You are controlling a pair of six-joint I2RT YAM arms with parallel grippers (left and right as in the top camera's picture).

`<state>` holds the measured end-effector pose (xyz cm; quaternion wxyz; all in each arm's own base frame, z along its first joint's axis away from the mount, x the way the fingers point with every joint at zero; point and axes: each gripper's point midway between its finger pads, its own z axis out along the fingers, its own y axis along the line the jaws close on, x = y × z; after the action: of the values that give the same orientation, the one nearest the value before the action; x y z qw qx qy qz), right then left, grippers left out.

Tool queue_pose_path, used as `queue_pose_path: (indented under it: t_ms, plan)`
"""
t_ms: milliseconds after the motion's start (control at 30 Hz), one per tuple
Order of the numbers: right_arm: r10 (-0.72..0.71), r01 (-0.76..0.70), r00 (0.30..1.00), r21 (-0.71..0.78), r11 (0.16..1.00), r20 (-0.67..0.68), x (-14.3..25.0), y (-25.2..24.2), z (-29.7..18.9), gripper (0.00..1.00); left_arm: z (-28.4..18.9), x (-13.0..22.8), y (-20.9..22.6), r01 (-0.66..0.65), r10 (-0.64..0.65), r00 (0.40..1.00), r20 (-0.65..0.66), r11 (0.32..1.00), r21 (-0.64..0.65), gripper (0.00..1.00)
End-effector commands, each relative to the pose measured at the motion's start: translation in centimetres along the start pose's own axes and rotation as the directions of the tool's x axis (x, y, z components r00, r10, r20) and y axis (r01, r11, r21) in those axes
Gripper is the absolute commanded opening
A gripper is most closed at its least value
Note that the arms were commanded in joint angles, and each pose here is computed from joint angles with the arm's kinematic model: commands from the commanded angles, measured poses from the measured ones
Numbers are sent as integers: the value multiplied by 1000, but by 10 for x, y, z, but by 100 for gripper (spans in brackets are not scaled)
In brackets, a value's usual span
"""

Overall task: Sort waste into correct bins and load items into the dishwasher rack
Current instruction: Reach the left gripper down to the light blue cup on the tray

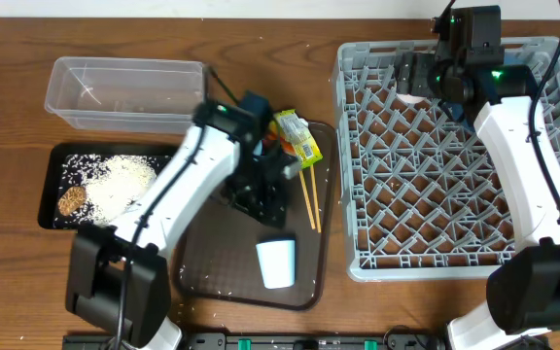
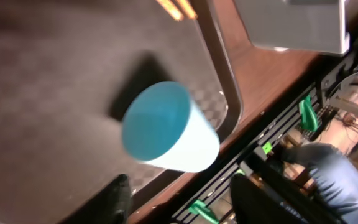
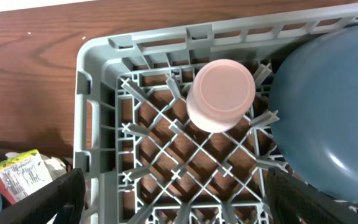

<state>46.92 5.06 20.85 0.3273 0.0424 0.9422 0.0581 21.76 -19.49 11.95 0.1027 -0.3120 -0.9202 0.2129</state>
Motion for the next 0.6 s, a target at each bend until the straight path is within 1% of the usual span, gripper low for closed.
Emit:
queue_pose_path:
  t_ms: [0, 67, 233, 433, 567]
  plan:
    - [-17, 17, 1000, -4, 1000, -2, 0, 3, -1, 86, 17, 9, -5, -37, 37, 998, -42, 999, 0, 60]
    - [-22, 22, 1000, -2, 1000, -9, 2, 3, -1, 86, 28, 10, -5, -56, 56, 997, -47, 998, -2, 63]
    - [-27, 27, 999, 0, 1000, -22, 5, 2, -1, 86, 43, 14, -1, -57, 57, 997, -53, 998, 2, 64]
    - [-30, 30, 999, 2, 1000, -31, 7, 1, -1, 86, 47, 17, -16, -64, 69, 996, -48, 993, 98, 65]
    - [-31, 31, 999, 3, 1000, -34, 8, 1, -1, 86, 54, 23, -19, -49, 58, 996, -62, 990, 135, 65]
